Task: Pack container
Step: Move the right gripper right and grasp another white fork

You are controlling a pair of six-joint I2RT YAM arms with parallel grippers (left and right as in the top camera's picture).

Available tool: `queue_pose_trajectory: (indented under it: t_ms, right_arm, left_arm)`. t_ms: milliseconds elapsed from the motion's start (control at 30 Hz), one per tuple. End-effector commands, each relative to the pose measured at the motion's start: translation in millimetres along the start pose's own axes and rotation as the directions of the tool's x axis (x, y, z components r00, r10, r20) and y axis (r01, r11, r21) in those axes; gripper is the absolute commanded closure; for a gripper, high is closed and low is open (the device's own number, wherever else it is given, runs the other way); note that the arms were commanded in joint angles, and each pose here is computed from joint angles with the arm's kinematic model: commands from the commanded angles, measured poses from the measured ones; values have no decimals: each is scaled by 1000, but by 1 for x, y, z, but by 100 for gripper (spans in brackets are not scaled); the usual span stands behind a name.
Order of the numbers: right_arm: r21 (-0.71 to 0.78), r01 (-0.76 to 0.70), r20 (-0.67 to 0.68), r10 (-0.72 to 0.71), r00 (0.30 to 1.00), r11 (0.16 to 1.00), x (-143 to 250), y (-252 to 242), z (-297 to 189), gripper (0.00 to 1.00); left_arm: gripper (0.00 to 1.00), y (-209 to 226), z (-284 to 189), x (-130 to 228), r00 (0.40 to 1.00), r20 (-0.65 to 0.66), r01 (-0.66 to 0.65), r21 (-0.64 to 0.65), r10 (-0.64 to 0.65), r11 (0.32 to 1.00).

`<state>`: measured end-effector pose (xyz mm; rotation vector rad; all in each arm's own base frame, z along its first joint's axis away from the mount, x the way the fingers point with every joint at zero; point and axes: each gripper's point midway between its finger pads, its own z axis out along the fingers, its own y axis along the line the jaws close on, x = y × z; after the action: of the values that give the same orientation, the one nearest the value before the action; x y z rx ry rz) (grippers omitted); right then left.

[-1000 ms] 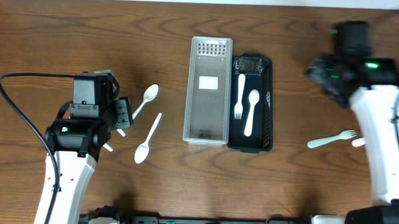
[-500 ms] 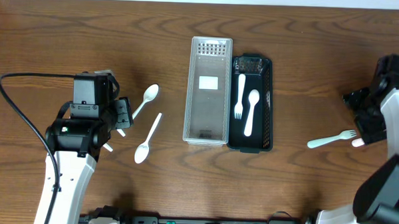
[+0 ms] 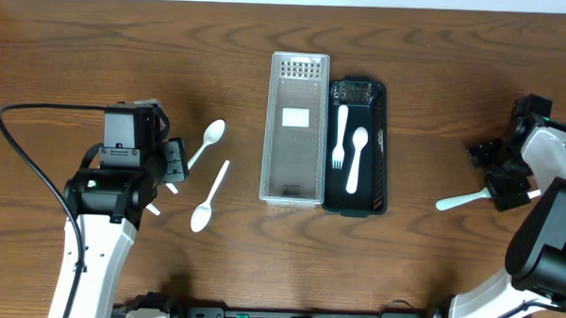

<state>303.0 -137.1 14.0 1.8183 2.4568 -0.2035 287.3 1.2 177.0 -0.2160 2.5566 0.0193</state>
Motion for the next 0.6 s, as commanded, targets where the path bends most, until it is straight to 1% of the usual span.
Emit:
queue_pose_trajectory:
  t_ms: [0, 400, 500, 567]
  right_arm:
    - [9, 22, -4, -22, 1000, 1000, 1, -3, 7, 1]
    - [-41, 75, 5, -75, 997, 996, 7, 1, 26, 3]
    - [-43, 78, 2, -78, 997, 996, 9, 0, 27, 4]
    - [-42, 78, 1, -78, 997, 996, 9, 0, 27, 7]
  left_arm:
    - [38, 1, -4, -7, 1000, 15, -4, -6, 4, 1000]
    - [38, 1, -4, -7, 1000, 15, -4, -6, 4, 1000]
    - [38, 1, -4, -7, 1000, 15, -4, -6, 4, 1000]
    - [38, 1, -4, -7, 1000, 15, -4, -6, 4, 1000]
